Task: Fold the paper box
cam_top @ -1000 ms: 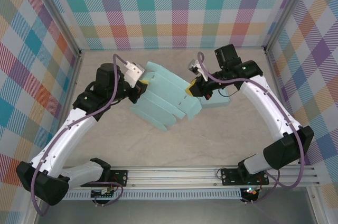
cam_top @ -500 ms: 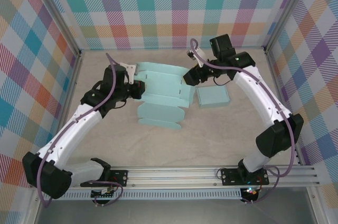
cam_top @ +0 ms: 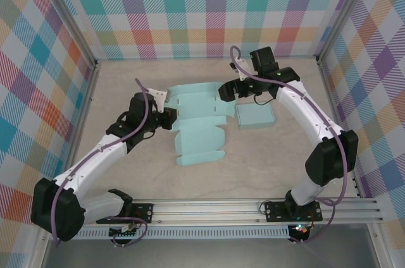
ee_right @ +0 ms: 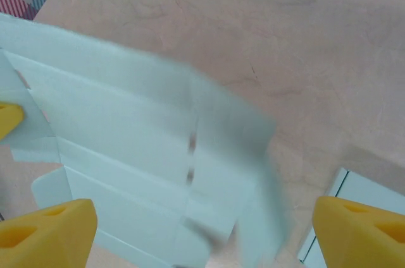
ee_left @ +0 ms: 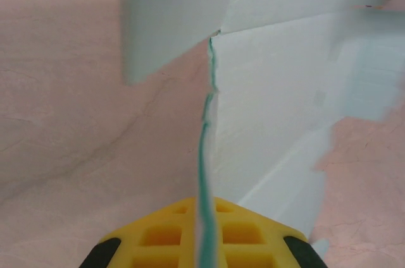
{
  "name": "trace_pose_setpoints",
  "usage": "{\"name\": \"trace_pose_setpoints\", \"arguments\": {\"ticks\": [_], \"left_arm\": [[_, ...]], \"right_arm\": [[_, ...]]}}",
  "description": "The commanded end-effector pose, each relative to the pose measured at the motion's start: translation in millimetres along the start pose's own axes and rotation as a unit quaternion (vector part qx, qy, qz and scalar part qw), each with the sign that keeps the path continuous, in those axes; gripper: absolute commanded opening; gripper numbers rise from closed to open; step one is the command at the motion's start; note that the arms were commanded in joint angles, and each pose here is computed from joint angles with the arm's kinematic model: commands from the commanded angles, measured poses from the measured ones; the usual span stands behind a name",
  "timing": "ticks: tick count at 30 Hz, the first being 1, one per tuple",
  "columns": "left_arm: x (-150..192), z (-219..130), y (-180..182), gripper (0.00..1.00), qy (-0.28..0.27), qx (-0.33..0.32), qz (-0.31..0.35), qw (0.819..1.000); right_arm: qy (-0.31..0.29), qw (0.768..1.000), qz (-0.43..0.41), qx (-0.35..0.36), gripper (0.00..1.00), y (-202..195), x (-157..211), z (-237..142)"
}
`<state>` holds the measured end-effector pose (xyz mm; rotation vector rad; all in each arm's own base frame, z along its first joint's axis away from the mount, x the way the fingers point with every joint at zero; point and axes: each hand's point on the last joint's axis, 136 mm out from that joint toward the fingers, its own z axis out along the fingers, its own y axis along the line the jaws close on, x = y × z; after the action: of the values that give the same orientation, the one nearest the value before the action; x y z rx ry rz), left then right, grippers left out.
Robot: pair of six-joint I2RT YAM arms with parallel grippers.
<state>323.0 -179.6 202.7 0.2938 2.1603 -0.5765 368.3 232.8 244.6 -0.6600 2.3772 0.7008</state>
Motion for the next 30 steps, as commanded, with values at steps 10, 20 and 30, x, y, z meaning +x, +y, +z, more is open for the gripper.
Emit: {"name": "trace_pose_setpoints", "arguments": {"ticks": [10,20,30], "left_arm": [[2.2,10.0,0.8,0.05,-0.114,0.030,0.151,0.981],[2.6,-19.4,-32.0,0.05,-0.139,0.107,0.201,0.964],[6.2,-32.7,-49.6,0.04,-0.133,0.154,0.209,0.956]], "right_arm": [[-0.098,0.995,0.006,-0.024,0.89,1.0,-3.7,-5.7],[-0.172,0.984,-0.040,-0.032,0.93,-25.1,29.1,3.0],[-0.222,0.969,-0.051,-0.097,0.90,-31.4,27.9,18.3]]}}
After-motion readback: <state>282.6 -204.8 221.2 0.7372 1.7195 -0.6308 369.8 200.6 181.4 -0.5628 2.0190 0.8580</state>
